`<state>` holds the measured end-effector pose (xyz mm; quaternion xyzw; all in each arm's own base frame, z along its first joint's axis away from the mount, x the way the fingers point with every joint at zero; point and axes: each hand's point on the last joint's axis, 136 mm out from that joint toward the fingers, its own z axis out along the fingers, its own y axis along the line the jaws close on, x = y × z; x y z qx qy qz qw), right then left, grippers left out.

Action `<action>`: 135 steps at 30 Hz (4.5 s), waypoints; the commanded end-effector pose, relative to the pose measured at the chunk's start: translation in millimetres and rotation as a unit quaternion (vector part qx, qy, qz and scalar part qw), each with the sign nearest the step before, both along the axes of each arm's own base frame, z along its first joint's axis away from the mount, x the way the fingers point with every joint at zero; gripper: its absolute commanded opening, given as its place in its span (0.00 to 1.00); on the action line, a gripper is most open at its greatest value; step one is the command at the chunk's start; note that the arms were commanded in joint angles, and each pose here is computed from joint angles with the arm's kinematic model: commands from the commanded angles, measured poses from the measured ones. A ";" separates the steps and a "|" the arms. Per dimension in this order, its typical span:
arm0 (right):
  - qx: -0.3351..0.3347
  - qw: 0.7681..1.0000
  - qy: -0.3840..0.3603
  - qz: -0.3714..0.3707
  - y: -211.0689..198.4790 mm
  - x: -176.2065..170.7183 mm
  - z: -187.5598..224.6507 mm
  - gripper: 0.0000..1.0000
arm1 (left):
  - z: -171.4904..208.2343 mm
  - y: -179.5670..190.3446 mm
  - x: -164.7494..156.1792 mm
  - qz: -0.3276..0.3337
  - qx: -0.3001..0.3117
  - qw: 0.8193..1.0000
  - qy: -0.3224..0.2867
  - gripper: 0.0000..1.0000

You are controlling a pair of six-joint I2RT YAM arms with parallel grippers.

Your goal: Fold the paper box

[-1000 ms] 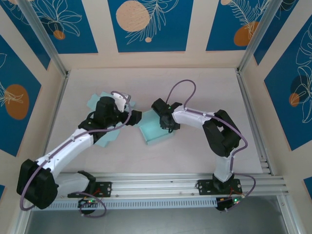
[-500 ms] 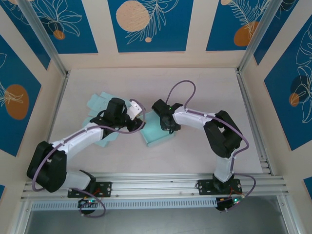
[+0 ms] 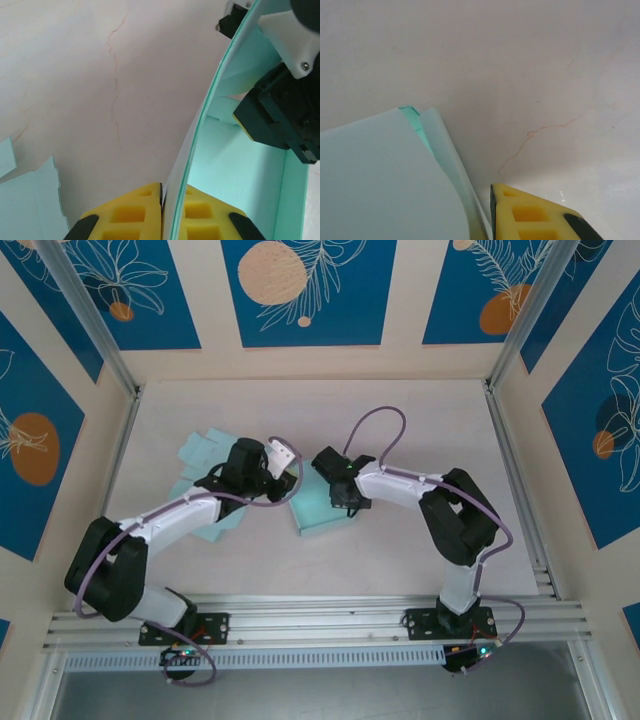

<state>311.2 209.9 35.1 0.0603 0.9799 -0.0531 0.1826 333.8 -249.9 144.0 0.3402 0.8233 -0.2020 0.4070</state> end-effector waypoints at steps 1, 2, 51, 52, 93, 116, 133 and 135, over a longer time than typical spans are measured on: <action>-0.258 0.961 0.097 0.000 -87.2 -61.6 -32.5 0.18 | 31.1 7.2 40.4 0.092 -0.039 0.994 -0.048 0.00; -0.270 0.958 0.097 -0.004 -89.4 -62.5 -32.6 0.18 | 32.9 8.1 43.1 0.095 -0.036 0.993 -0.051 0.00; 0.146 0.978 0.014 0.148 -12.3 -36.4 49.4 0.90 | 55.1 -49.1 60.0 -0.091 0.024 0.993 -0.074 0.00; 0.145 0.978 0.019 0.149 -9.9 -36.9 47.9 0.89 | 53.0 -48.7 58.1 -0.091 0.030 0.993 -0.064 0.00; 0.466 0.884 -0.001 0.032 -56.6 38.6 42.7 0.72 | -4.9 -11.1 25.5 -0.163 0.231 0.954 0.103 0.00; 0.470 0.877 0.008 0.101 -9.5 41.4 42.6 0.61 | 11.6 -29.8 31.9 -0.156 0.175 0.968 0.089 0.00; 0.202 0.976 0.027 0.076 -31.2 37.7 -10.3 0.44 | 12.7 -29.1 43.7 -0.105 0.170 0.973 0.112 0.00; 0.176 0.981 0.029 0.075 -33.2 37.1 -15.9 0.39 | 13.7 -30.1 45.2 -0.099 0.168 0.974 0.115 0.00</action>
